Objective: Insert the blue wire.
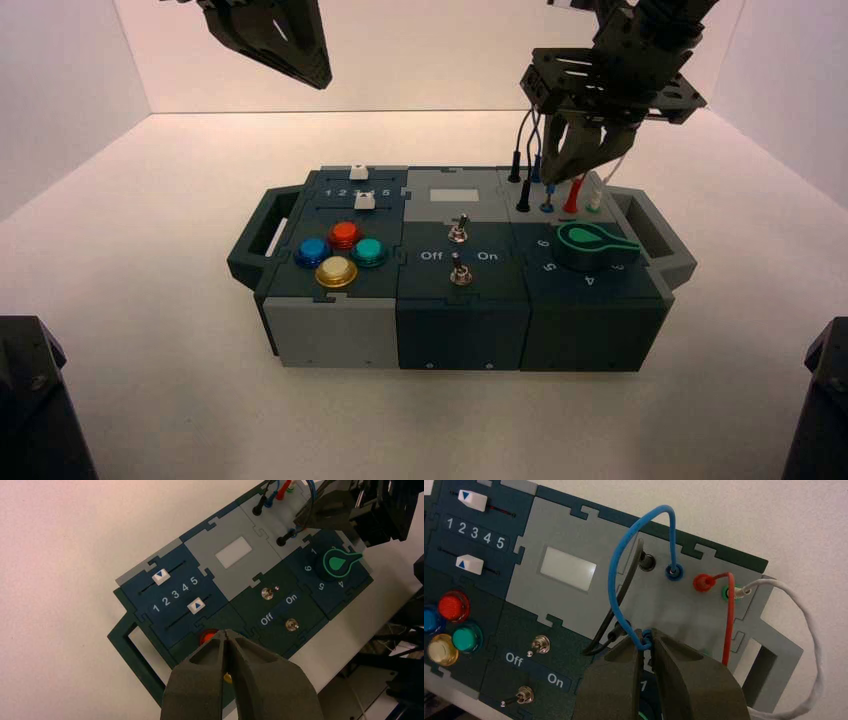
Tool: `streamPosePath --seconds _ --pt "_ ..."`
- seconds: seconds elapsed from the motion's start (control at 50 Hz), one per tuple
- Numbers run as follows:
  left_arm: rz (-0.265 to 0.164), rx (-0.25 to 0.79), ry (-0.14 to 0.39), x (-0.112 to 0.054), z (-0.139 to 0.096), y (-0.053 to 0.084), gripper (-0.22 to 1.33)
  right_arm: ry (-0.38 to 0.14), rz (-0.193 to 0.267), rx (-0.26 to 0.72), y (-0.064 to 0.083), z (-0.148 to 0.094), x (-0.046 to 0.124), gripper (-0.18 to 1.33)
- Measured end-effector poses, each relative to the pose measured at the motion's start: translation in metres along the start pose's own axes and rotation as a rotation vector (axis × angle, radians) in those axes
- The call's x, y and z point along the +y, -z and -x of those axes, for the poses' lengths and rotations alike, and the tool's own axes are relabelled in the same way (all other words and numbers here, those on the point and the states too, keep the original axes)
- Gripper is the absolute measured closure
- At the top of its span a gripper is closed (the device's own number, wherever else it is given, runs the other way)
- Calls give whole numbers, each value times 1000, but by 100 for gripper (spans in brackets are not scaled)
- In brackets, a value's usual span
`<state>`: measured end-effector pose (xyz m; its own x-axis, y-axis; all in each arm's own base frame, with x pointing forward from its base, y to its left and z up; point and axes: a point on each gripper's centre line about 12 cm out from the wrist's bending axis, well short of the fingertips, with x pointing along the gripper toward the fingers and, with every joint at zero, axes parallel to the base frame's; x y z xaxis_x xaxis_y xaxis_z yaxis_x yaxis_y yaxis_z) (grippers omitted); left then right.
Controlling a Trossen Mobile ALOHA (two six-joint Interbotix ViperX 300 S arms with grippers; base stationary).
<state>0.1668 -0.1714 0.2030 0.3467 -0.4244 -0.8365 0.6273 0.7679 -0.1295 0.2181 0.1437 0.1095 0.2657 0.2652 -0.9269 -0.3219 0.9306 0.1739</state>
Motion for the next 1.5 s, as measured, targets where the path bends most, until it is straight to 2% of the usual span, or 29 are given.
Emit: streamPosePath --seconds 1.12,1.5 --pt "-8 6 -10 3 -2 0 128 -1 6 15 2 1 1 116" --pt "-11 6 -11 3 -2 0 128 5 23 24 -1 3 2 116"
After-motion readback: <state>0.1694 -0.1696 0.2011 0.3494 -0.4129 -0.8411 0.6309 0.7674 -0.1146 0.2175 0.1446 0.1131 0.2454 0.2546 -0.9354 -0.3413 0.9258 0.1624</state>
